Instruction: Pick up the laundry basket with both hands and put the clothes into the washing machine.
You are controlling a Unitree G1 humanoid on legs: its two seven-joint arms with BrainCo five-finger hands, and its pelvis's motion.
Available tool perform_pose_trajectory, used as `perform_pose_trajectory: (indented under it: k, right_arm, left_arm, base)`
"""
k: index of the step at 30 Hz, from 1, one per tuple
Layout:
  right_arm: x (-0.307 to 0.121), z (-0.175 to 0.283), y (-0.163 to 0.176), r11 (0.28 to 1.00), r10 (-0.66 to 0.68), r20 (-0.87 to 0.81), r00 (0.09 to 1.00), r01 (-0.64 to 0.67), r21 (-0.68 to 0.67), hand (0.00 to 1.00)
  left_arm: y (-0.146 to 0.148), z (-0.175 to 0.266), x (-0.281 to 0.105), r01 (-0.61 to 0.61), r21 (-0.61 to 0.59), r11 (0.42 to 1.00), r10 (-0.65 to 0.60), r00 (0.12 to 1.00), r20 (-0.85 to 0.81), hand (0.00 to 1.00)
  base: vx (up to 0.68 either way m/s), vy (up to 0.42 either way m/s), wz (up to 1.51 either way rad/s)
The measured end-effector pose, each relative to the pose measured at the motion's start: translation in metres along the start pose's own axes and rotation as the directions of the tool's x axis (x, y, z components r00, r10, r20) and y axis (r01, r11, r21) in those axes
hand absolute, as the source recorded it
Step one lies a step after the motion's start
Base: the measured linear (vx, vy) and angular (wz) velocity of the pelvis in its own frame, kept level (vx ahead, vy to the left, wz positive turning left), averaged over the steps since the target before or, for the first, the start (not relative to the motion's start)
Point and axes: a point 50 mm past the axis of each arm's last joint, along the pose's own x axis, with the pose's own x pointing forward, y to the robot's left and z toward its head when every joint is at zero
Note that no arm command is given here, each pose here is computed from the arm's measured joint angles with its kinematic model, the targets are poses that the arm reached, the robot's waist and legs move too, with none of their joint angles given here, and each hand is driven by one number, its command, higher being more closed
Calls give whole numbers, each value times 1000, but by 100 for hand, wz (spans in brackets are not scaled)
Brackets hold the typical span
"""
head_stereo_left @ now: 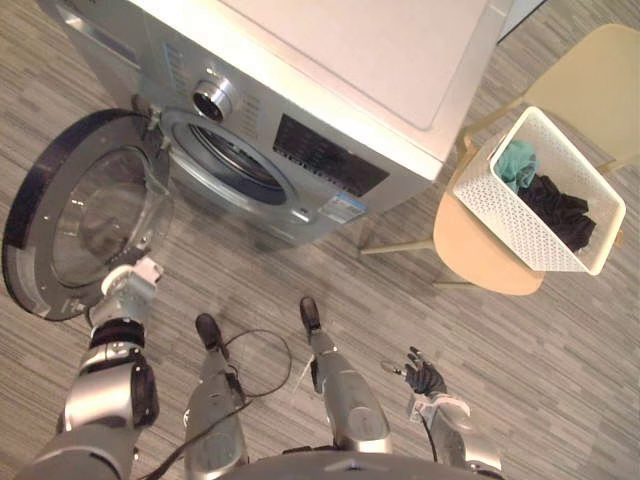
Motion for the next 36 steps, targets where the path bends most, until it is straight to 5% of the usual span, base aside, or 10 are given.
perform_pose_trajectory:
  k: [8, 15, 22, 25, 32, 36]
  right_arm:
    - [3, 7, 7, 1000, -1, 39, 999, 0, 25, 0]
    - [4, -1, 9, 1000, 4, 4, 1000, -4, -6, 0]
    - [5, -29, -19, 993, -113, -147, 983, 115, 8, 0]
    - [-1, -51, -38, 980, -191, -245, 951, 199, 10, 0]
    - [-22, -97, -65, 929, -294, -448, 844, 363, 74, 0]
    - [-29, -109, -70, 903, -316, -498, 807, 417, 103, 0]
  left_arm:
    - [1, 83, -2, -26, -58, 998, 38, 976, 214, 0]
    - [0, 90, -4, -30, -18, 999, 34, 963, 266, 0]
    - [43, -37, -14, -37, 133, 990, 29, 998, 64, 0]
    - [90, -108, -33, -81, 209, 974, 107, 987, -116, 0]
    - [197, -227, -108, -185, 414, 891, 392, 774, -498, 0]
    - [219, -261, -147, -178, 447, 876, 446, 649, -616, 0]
  base:
    - [6, -44, 1]
    - [-6, -9, 8]
    - [24, 18, 22]
    - [72, 4, 29]
    - [68, -10, 22]
    - [-3, -36, 11]
